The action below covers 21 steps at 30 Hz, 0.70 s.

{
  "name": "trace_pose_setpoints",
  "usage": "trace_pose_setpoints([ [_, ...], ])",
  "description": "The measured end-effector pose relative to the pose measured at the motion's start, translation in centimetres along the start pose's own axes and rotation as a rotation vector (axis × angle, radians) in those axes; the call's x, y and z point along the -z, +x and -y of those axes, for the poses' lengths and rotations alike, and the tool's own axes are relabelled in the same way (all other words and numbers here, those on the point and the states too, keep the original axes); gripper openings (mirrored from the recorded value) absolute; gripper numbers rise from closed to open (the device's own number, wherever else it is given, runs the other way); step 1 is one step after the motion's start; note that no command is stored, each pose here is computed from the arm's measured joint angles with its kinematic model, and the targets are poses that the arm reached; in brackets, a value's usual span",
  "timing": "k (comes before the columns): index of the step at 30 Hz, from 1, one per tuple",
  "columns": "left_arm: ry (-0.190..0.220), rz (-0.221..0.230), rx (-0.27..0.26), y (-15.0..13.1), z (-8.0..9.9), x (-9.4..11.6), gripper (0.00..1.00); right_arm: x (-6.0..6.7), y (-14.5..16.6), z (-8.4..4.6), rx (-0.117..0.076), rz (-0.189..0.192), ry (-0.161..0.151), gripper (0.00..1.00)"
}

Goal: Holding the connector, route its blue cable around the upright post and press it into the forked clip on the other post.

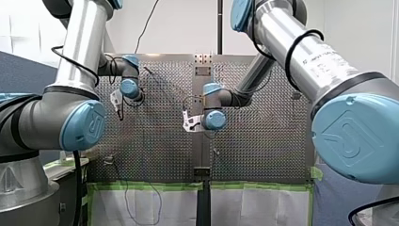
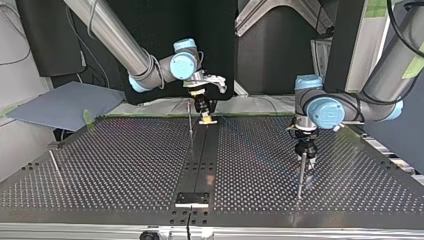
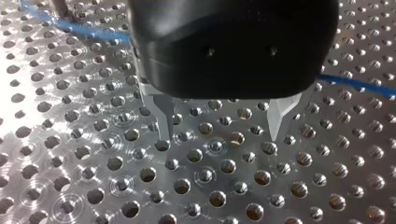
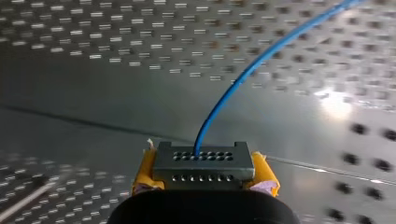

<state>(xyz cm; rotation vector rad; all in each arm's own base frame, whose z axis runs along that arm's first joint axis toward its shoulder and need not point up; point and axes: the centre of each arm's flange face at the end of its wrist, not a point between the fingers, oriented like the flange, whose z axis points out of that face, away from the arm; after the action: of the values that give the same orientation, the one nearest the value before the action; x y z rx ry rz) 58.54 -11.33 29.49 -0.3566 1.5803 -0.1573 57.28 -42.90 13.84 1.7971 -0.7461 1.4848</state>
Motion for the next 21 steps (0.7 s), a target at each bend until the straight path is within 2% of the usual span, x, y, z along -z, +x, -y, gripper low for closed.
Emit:
trace_pose_setpoints([
  [5,-0.003,0.002,0.0,0.0,0.0,0.0,1.0,0.3,-3.3,0.5,0.014,0.048,-0.025,0.0],
  [10,-0.003,0.005,0.006,-0.1,0.0,0.0,1.0,0.8,-6.9,0.4,0.021,0.089,-0.059,0.0],
  [14,-0.013,0.014,0.029,-0.2,-0.3,-0.2,1.0,1.4,-9.9,-0.4,0.023,0.121,-0.099,0.0],
  [21,-0.022,0.036,0.088,-0.4,-0.4,-0.3,1.0,2.6,-13.0,-2.0,0.034,0.149,-0.162,0.0],
])
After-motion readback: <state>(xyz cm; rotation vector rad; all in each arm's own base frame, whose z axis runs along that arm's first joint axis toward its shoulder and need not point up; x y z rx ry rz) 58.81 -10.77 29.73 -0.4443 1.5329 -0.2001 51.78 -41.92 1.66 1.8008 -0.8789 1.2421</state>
